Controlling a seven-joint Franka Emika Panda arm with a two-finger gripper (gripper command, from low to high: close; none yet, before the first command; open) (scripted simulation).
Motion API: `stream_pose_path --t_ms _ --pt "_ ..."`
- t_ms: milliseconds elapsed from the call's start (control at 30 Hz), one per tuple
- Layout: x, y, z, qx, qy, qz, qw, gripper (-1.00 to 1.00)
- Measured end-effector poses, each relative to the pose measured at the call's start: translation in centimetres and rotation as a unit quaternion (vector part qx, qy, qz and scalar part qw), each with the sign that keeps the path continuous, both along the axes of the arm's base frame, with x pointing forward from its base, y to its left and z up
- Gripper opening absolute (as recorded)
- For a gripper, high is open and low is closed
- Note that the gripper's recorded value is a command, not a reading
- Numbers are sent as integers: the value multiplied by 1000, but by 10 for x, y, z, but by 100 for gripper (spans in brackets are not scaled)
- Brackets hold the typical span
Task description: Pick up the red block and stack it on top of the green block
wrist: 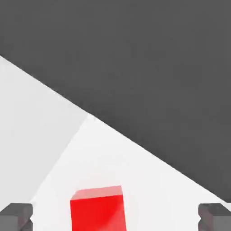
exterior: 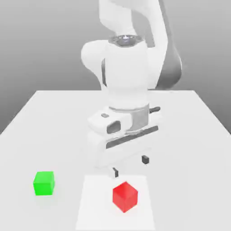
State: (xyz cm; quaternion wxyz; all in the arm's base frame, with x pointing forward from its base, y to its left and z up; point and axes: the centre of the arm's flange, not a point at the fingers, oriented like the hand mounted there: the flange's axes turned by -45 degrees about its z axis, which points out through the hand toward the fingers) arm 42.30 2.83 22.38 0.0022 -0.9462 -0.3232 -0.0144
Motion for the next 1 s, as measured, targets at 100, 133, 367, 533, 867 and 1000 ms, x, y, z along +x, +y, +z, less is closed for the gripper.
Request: stream_pose_path --t_ms 100,133,367,533,867,1000 --pt "-4 -1 -36 -7 10 11 1000 0" --pt "-4 -1 -47 -7 11 12 1000 0" --pt "-7 -2 -77 -7 13 12 1000 -100" --pt "-5 -1 -59 -8 12 13 1000 -100" --pt "-24 -143 8 -9 11 -182 983 -100" --pt "-61 -225 19 -5 13 -304 953 -100"
